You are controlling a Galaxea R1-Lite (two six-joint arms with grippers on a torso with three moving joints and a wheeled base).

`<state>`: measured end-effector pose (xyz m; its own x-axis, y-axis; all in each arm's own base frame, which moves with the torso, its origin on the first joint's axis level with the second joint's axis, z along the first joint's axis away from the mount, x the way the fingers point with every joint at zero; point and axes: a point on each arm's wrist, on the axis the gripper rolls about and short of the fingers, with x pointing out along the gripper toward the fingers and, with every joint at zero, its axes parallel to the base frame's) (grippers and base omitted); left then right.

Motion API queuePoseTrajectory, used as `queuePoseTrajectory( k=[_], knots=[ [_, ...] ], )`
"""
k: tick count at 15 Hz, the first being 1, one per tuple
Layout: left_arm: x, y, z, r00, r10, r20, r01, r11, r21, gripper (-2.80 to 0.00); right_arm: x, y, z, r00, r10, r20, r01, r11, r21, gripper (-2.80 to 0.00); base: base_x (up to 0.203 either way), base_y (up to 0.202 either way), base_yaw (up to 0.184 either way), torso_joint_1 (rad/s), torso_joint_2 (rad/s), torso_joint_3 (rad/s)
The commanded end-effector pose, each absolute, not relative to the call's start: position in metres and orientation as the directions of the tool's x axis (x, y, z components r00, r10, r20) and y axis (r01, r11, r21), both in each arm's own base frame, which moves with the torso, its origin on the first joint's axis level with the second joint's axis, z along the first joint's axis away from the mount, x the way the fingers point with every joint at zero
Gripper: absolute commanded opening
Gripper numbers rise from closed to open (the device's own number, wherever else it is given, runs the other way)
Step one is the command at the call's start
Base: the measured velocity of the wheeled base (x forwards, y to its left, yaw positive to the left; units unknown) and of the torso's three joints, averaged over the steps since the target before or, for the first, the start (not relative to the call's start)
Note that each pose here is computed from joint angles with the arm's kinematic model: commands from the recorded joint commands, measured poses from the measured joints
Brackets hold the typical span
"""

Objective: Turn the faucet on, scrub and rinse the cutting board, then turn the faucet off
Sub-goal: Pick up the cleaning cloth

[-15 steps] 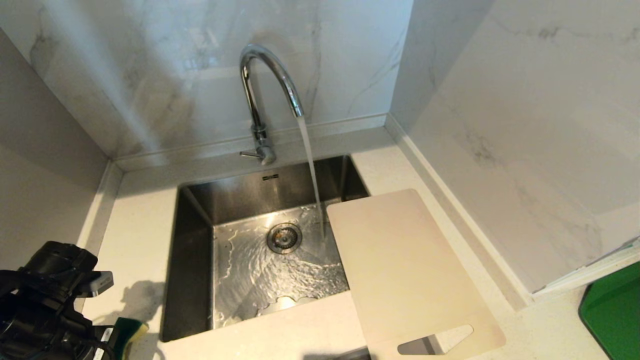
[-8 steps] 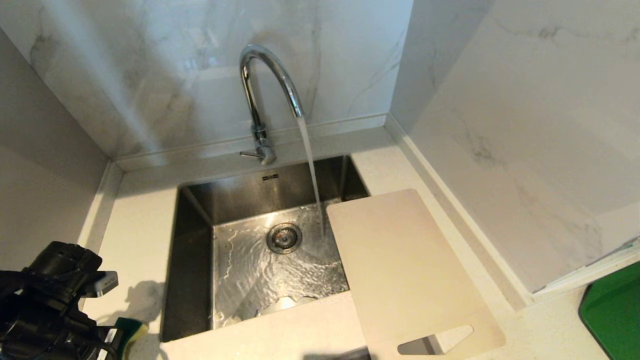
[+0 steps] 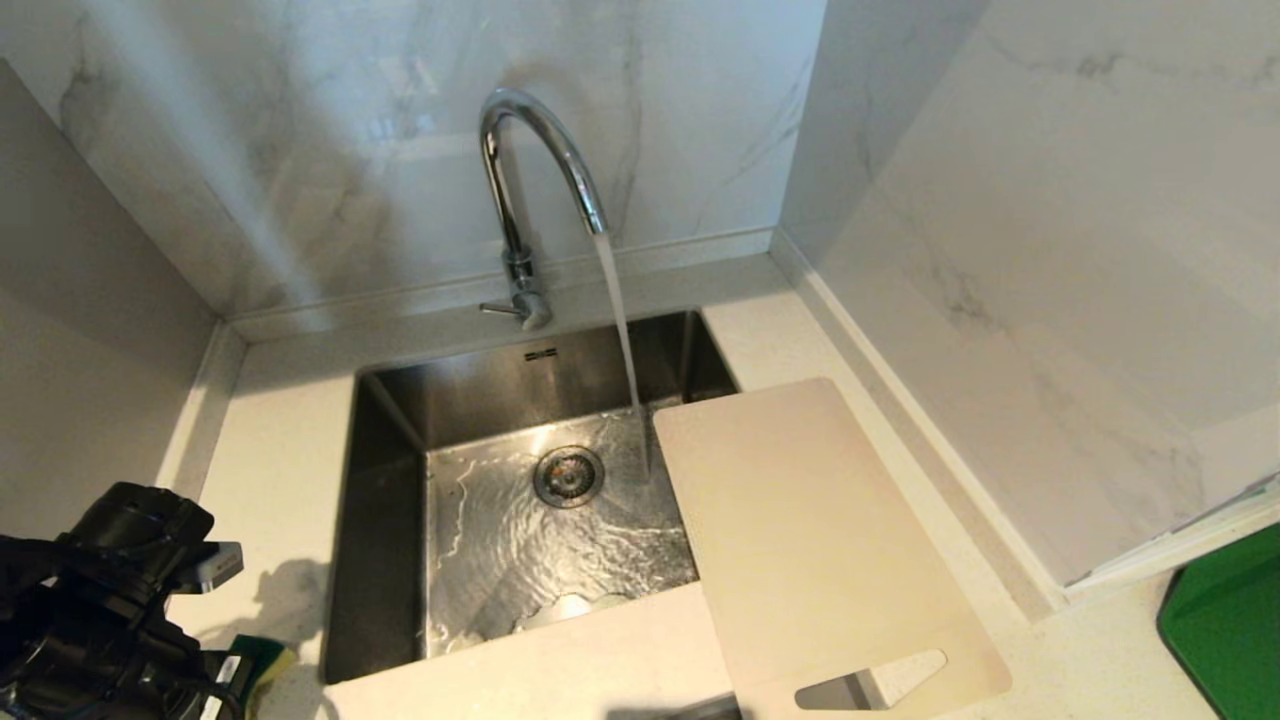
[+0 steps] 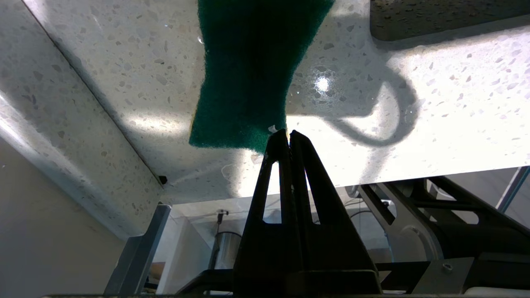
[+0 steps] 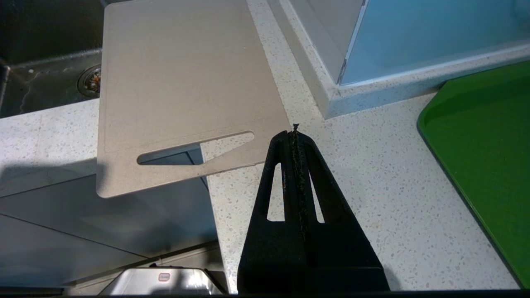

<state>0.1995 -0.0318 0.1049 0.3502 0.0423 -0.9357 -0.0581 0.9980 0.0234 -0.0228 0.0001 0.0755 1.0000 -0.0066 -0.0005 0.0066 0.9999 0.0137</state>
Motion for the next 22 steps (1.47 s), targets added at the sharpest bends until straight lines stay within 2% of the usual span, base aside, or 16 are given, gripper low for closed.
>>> queuePoseTrajectory(
  k=[1,6,7,12,22],
  knots=[
    [0.201,-0.032,0.103,0.342,0.044,-0.939,-0.060,0.998,0.025,-2.80,-0.023,0.000,0.075,1.000,-0.006,-0.002,0.006,1.000,0.014,-2.80,0.000,0.000,0.000,0.000,0.00,0.000],
    [0.202,-0.032,0.101,0.331,0.052,-0.942,-0.059,0.998,0.035,-2.80,-0.023,0.000,0.075,1.000,-0.006,-0.002,0.006,1.000,0.014,-2.80,0.000,0.000,0.000,0.000,0.00,0.000],
    [0.204,-0.032,0.101,0.341,0.051,-0.939,-0.062,0.998,0.032,0.00,-0.023,0.000,0.075,1.000,-0.006,-0.002,0.006,1.000,0.014,-2.80,0.000,0.000,0.000,0.000,0.00,0.000],
    [0.215,-0.026,0.094,0.377,0.064,-0.924,-0.088,0.996,0.033,0.00,-0.023,0.000,0.075,1.000,-0.006,-0.002,0.006,1.000,0.014,-2.80,0.000,0.000,0.000,0.000,0.00,0.000],
    [0.222,-0.017,0.086,0.367,0.080,-0.927,-0.118,0.992,0.039,0.00,-0.023,0.000,0.075,1.000,-0.006,-0.002,0.006,1.000,0.015,-2.80,0.000,0.000,0.000,0.000,0.00,0.000]
  ],
)
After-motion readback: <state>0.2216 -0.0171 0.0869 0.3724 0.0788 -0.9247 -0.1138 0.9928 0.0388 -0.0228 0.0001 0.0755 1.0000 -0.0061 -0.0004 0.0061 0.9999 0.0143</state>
